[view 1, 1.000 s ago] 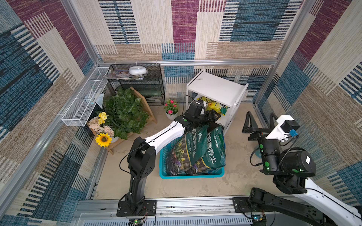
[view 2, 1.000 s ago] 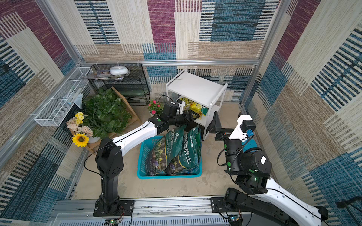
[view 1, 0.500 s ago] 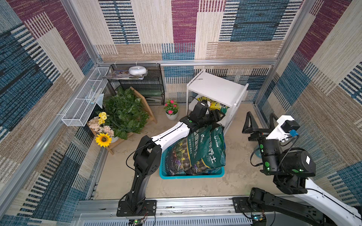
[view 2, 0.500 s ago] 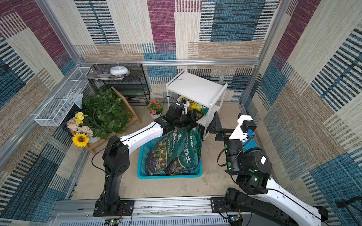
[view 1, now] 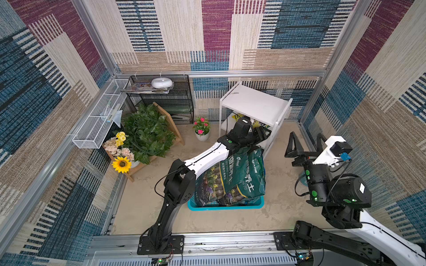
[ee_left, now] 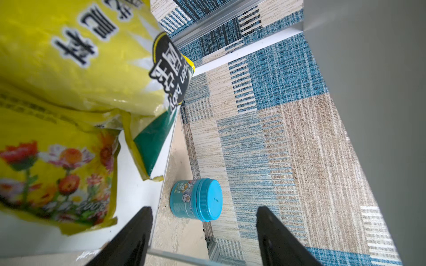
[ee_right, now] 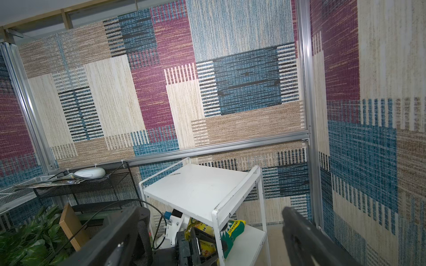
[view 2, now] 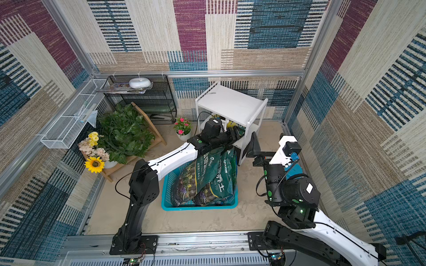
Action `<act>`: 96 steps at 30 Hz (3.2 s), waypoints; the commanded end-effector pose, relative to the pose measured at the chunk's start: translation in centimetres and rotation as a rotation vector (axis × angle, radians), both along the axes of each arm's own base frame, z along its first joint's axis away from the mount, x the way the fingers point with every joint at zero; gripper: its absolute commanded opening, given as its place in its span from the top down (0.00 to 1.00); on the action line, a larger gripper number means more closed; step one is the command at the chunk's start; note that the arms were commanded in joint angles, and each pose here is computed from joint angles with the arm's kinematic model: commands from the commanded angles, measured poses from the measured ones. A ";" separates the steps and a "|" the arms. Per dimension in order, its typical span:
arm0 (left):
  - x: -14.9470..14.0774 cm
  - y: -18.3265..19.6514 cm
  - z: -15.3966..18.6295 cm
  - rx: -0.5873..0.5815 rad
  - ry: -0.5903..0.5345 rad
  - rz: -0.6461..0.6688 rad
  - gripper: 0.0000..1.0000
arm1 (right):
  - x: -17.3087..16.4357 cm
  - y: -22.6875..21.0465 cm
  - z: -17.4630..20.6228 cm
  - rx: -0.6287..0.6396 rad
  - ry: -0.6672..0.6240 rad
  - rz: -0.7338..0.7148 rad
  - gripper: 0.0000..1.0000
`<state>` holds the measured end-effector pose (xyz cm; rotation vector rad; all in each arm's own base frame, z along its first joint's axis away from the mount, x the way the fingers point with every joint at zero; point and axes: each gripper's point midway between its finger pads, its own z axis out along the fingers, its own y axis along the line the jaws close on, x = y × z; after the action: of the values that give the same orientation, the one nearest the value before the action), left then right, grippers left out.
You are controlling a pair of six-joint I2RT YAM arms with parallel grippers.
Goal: Take down the fertilizer bag from the shelf
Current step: Pick up the fertilizer bag from the shelf, then place the fertilizer bag in the storage box.
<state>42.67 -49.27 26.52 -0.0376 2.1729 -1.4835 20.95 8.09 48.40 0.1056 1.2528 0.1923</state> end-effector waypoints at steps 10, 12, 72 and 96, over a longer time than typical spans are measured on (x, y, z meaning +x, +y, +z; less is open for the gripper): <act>1.8 -0.8 -0.9 -0.011 0.002 0.062 0.27 | -0.2 -0.1 0.3 0.016 -0.011 0.009 0.00; 2.2 -0.8 -1.3 -0.006 0.007 0.082 0.27 | -0.2 -0.1 0.3 0.016 -0.011 0.010 0.00; -2.6 13.7 11.9 0.051 -0.320 0.287 1.00 | 0.9 2.2 -0.4 -0.025 0.016 0.051 0.00; -10.3 26.9 13.0 0.274 -0.474 0.448 1.00 | 2.1 5.7 -1.2 -0.070 0.046 0.126 0.00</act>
<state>32.90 -22.52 39.85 -0.1018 1.8222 -0.8406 22.85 12.77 47.13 -0.0109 1.3067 0.2254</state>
